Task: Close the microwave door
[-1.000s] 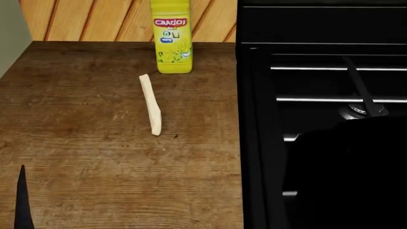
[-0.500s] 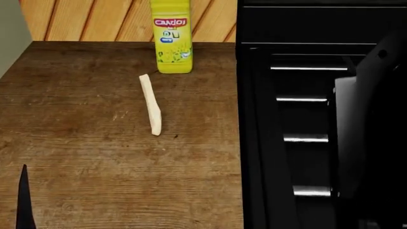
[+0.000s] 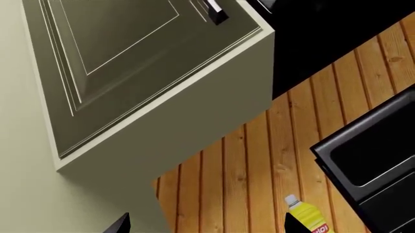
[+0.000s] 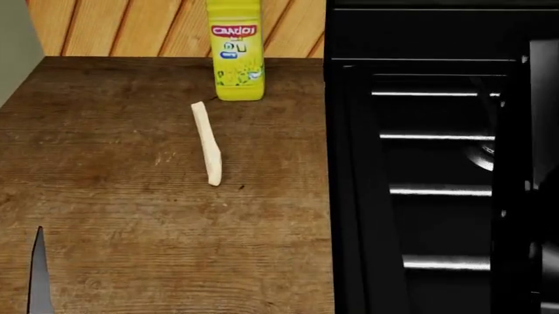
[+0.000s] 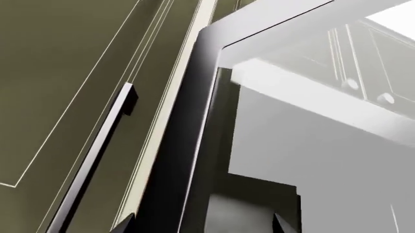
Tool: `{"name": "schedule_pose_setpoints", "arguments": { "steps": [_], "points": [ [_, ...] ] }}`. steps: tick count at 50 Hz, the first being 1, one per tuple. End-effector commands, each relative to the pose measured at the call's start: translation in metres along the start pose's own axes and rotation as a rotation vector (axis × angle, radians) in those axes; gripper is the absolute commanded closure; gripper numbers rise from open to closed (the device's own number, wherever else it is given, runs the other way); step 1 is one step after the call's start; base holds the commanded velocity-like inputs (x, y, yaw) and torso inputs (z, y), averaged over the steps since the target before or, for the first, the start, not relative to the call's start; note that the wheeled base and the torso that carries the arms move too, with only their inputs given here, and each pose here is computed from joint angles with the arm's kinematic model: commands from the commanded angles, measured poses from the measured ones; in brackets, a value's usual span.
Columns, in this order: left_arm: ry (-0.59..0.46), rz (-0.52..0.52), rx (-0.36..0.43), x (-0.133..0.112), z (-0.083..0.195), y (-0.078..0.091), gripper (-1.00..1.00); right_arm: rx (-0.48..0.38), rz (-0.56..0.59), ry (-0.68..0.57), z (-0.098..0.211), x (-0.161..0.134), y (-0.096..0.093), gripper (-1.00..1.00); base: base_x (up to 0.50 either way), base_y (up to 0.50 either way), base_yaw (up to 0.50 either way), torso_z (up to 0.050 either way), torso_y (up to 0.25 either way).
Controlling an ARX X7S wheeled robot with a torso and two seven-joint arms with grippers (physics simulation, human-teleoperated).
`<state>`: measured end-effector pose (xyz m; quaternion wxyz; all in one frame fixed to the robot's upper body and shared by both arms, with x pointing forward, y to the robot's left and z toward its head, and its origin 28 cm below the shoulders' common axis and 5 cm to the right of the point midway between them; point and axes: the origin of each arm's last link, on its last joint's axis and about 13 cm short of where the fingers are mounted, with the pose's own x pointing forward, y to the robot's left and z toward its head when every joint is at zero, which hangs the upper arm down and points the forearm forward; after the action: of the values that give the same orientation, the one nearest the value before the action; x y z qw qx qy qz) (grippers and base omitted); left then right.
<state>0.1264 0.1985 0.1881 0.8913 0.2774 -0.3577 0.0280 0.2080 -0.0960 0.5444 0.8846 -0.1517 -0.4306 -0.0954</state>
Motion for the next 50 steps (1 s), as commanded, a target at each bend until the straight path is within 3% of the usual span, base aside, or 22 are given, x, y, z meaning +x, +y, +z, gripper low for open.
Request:
{"name": "schedule_pose_setpoints", "arguments": {
  "steps": [1, 5, 8, 15, 16, 17, 26, 39, 50],
  "points": [
    [-0.004, -0.004, 0.0, 0.0, 0.001, 0.0, -1.0, 0.084, 0.01, 0.083, -0.01, 0.014, -0.008, -1.0, 0.0, 0.0, 0.0, 0.0, 0.0],
    [-0.006, -0.006, 0.0, 0.0, 0.001, -0.001, -1.0, 0.129, 0.037, 0.12, -0.017, 0.02, -0.009, -1.0, 0.0, 0.0, 0.0, 0.0, 0.0],
    [-0.006, -0.005, 0.003, 0.0, 0.001, 0.0, -1.0, 0.214, 0.083, 0.114, -0.015, 0.022, -0.011, -1.0, 0.0, 0.0, 0.0, 0.0, 0.0],
    [-0.013, -0.01, 0.0, 0.0, 0.003, -0.001, -1.0, 0.276, 0.081, 0.14, -0.016, 0.028, -0.015, -1.0, 0.0, 0.0, 0.0, 0.0, 0.0],
    [-0.017, -0.011, 0.0, 0.001, 0.004, -0.001, -1.0, 0.359, 0.131, 0.15, -0.018, 0.03, -0.014, -1.0, 0.0, 0.0, 0.0, 0.0, 0.0],
    [-0.017, -0.013, 0.001, 0.001, 0.004, -0.001, -1.0, 0.383, 0.132, 0.169, -0.02, 0.031, -0.014, -1.0, 0.0, 0.0, 0.0, 0.0, 0.0],
    [-0.015, -0.011, -0.001, 0.0, 0.003, -0.001, -1.0, 0.368, 0.106, 0.201, -0.024, 0.039, -0.014, -1.0, 0.0, 0.0, 0.0, 0.0, 0.0],
    [-0.016, -0.018, 0.003, 0.001, 0.003, -0.002, -1.0, 0.314, -0.087, 0.288, -0.033, 0.047, -0.046, -1.0, 0.0, 0.0, 0.0, 0.0, 0.0],
    [-0.017, -0.017, 0.006, 0.001, 0.003, -0.001, -1.0, 0.374, -0.054, 0.401, -0.062, 0.052, -0.032, -1.0, 0.0, 0.0, 0.0, 0.0, 0.0]
  ]
}}
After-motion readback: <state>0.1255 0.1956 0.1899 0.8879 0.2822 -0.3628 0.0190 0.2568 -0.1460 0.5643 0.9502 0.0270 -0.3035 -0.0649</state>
